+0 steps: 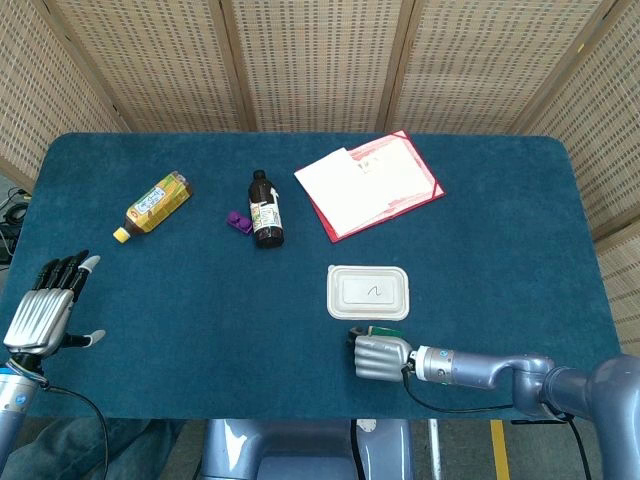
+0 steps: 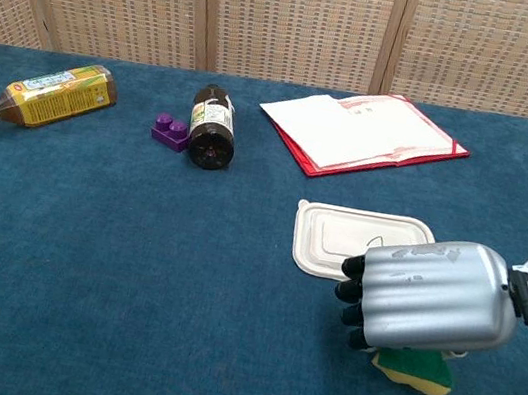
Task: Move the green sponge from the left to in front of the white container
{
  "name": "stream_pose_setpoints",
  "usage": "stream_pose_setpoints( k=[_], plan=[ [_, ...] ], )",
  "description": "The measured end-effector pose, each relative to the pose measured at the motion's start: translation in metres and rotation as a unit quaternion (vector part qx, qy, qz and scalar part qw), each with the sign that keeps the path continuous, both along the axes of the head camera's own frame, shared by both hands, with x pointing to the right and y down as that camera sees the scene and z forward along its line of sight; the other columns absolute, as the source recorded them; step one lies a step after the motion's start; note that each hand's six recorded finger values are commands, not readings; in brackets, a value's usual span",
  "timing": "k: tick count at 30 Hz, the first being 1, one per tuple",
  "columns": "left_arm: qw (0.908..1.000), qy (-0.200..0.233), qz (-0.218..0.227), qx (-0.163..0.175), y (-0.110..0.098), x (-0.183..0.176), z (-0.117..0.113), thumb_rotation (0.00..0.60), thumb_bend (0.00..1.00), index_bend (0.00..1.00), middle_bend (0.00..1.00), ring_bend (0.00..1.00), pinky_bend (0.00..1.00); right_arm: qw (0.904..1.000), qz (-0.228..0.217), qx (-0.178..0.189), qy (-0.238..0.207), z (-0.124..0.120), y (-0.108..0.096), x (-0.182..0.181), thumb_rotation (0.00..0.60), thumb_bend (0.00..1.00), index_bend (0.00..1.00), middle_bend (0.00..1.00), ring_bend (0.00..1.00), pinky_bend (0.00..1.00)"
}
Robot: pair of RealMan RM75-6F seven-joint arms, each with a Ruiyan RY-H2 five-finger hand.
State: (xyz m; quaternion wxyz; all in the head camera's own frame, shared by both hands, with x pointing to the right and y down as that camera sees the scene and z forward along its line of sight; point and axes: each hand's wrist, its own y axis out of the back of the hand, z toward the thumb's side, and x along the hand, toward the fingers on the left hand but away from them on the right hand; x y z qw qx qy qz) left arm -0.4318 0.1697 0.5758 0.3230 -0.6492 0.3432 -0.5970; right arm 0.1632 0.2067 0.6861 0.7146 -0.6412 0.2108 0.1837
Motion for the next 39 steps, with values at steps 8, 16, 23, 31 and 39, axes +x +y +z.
stream_pose_setpoints(
  k=[8,16,23,31,39],
  plan=[
    [1.0000,0.000,-0.003,0.000,-0.001,-0.002,0.000,0.600,0.05,0.00,0.00,0.00,0.00,0.9998,-0.011,0.009,0.012,0.006,-0.002,-0.002,0.600,0.11,0.59,0.48,0.33,0.38],
    [1.0000,0.000,0.000,-0.005,0.000,-0.001,0.002,0.600,0.05,0.00,0.00,0.00,0.00,0.9994,-0.029,0.012,0.016,0.011,0.004,-0.014,0.600,0.11,0.59,0.48,0.33,0.38],
    [1.0000,0.001,-0.003,-0.003,-0.001,-0.003,0.002,0.600,0.05,0.00,0.00,0.00,0.00,0.9986,-0.042,0.020,0.026,0.017,0.005,-0.014,0.600,0.08,0.53,0.41,0.24,0.37],
    [1.0000,0.002,-0.003,-0.004,-0.002,-0.004,0.002,0.600,0.05,0.00,0.00,0.00,0.00,0.9980,-0.042,0.037,0.029,0.019,-0.001,-0.014,0.600,0.01,0.45,0.32,0.16,0.28],
    [1.0000,0.003,-0.003,-0.005,-0.002,-0.003,0.002,0.600,0.05,0.00,0.00,0.00,0.00,0.9970,-0.047,0.051,0.034,0.018,-0.004,-0.011,0.600,0.00,0.25,0.08,0.00,0.00]
  ],
)
